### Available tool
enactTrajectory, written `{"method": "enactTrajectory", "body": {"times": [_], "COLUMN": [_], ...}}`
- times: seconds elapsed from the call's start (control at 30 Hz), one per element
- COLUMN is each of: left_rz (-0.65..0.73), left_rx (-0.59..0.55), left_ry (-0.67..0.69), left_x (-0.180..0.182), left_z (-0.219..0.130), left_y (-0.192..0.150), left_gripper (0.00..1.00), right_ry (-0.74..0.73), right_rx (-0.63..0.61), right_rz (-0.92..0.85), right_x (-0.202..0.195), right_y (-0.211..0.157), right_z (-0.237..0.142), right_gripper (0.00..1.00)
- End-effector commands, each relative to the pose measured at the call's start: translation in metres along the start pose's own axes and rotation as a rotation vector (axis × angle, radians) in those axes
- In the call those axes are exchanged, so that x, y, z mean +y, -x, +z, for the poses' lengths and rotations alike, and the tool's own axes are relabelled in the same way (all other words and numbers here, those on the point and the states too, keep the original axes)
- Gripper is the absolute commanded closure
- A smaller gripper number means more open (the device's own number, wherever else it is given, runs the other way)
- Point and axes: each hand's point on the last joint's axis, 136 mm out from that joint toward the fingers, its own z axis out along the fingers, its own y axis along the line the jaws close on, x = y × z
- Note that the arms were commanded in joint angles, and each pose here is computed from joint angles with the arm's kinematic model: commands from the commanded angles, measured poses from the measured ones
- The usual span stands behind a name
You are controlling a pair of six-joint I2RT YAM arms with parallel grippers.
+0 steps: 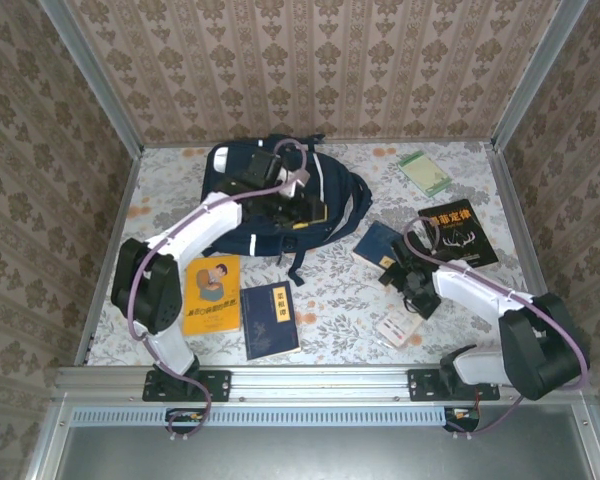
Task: Pack the student bag
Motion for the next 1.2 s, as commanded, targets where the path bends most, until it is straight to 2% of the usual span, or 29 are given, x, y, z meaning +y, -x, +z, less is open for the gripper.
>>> {"method": "enactTrajectory", "body": {"times": [0.0, 0.13, 0.23, 0.4, 0.6, 0.77, 0.87, 1.17], "left_rz": [-0.007, 0.009, 0.020, 0.032, 0.034, 0.026, 0.015, 0.019], "left_rx": [-0.009, 0.050, 0.100, 0.237, 0.317, 0.374, 0.409, 0.511], "left_ry": [-0.007, 0.002, 0.002, -0.042, -0.037, -0.048, -0.057, -0.054], "left_x": [0.002, 0.002, 0.001, -0.009, -0.010, -0.006, -0.002, 0.006], "left_z": [0.011, 0.029, 0.046, 0.090, 0.121, 0.137, 0.147, 0.167], "left_y": [-0.006, -0.028, -0.044, -0.076, -0.096, -0.106, -0.110, -0.124], "left_gripper": [0.44, 0.45, 0.45, 0.47, 0.46, 0.46, 0.46, 0.47], "right_ry": [0.366, 0.349, 0.285, 0.232, 0.232, 0.240, 0.294, 0.476], "right_rx": [0.154, 0.105, 0.062, 0.045, 0.029, 0.119, 0.145, 0.120], "right_rz": [-0.017, -0.085, -0.094, 0.003, 0.115, 0.155, 0.185, 0.224], "right_x": [0.092, 0.079, 0.049, -0.009, -0.049, -0.048, -0.040, -0.007], "right_y": [-0.027, -0.021, -0.013, -0.008, 0.009, -0.004, -0.008, 0.008], "right_z": [-0.016, -0.035, -0.043, -0.033, -0.022, -0.006, 0.002, 0.000], "right_gripper": [0.02, 0.03, 0.04, 0.06, 0.06, 0.05, 0.05, 0.06]}}
